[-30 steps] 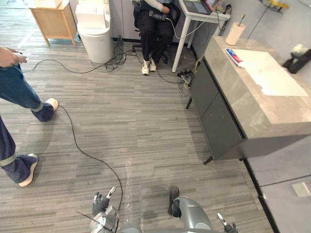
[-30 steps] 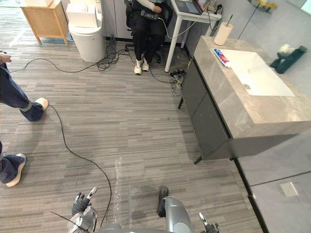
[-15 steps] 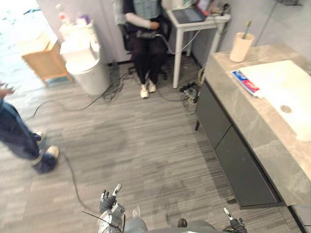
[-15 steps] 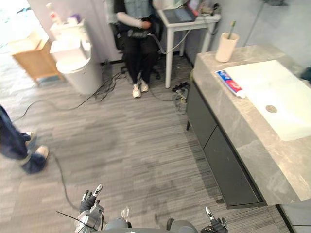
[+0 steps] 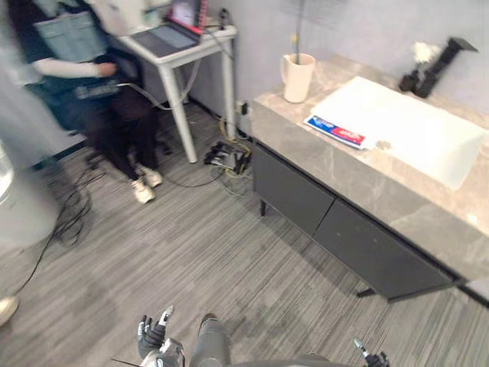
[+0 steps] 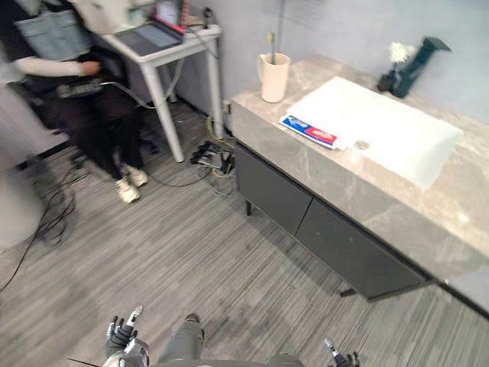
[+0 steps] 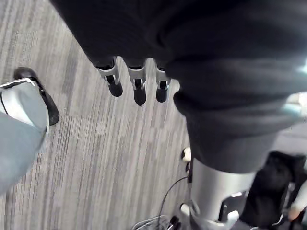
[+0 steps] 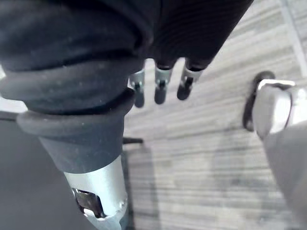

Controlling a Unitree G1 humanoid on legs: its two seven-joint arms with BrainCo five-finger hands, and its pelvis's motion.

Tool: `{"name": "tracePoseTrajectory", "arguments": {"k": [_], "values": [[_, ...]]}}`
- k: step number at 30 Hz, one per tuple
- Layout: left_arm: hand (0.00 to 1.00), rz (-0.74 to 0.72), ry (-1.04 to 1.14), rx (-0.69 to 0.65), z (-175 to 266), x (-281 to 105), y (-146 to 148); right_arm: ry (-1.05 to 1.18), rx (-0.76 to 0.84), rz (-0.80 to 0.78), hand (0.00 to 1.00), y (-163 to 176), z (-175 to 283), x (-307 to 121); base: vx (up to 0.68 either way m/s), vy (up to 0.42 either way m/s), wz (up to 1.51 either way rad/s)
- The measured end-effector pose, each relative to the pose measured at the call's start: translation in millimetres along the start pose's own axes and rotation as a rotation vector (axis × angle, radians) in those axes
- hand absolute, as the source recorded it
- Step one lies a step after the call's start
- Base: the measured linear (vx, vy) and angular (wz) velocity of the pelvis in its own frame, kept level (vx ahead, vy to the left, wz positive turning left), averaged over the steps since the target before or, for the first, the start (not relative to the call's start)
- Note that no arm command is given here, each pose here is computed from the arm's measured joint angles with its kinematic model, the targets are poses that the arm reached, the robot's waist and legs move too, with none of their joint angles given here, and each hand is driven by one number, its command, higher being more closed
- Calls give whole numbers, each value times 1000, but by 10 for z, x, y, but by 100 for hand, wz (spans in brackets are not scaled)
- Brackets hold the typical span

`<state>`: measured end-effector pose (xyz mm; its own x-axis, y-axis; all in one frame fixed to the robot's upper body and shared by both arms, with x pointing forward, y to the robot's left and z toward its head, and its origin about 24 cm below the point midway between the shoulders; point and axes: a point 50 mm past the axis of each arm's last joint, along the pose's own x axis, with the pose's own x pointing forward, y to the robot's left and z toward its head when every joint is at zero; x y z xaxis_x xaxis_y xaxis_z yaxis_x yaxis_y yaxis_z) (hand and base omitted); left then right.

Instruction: Organize washtable

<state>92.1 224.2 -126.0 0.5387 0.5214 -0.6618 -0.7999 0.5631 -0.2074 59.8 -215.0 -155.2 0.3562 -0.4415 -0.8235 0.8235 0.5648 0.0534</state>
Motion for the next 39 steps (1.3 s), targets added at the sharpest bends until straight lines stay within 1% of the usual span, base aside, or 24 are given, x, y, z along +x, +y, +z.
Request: {"name": "tracePoseTrajectory", "arguments": {"k": [2, 5, 7, 10, 15, 18, 21, 22, 27, 31, 34, 35, 36, 39], "values": [[0, 4, -13, -2, 22, -12, 28, 37, -14, 5, 0, 32, -93, -16, 264, 415, -128], [0, -33, 2, 37, -7, -20, -30, 20, -10, 20, 0, 88, -44, 2, 263, 424, -157], [0, -115, 1, 122, 26, 5, -158, 22, -2, 27, 0, 119, -54, -4, 204, 375, -132], [0, -186, -47, 195, 155, 42, -272, 42, 0, 23, 0, 95, -133, -41, 157, 222, -76], [0, -294, -40, 233, 122, 35, -562, -37, -8, 69, 0, 196, 64, -11, 209, 85, -89], [0, -322, -29, 235, 96, 16, -603, -47, -59, 83, 0, 185, 94, -3, 419, 10, -52], [0, -361, -27, 196, 72, -10, -781, -84, -62, 95, 0, 220, 217, 31, 428, -28, -39], [0, -360, -24, 184, 58, -20, -793, -88, -61, 95, 0, 218, 227, 31, 430, -79, -23], [0, -343, -6, 159, 0, -51, -755, -115, -66, 106, 0, 271, 317, 56, 398, -7, -31], [0, -283, 0, 144, -7, -39, -606, -168, -55, 147, 0, 425, 485, 82, 322, 126, -67], [0, -277, 5, 138, -27, -49, -614, -189, -63, 124, 0, 319, 514, 84, 203, 182, -26], [0, -231, 42, 137, -118, -69, -529, -183, -73, 105, 0, 247, 510, 93, 228, 225, -15], [0, -222, 38, 145, -110, -66, -478, -158, -73, 91, 0, 186, 417, 70, 218, 238, -8], [0, -191, 40, 187, -82, -55, -306, -96, -59, 81, 0, 178, 207, 20, 169, 200, -18]]}}
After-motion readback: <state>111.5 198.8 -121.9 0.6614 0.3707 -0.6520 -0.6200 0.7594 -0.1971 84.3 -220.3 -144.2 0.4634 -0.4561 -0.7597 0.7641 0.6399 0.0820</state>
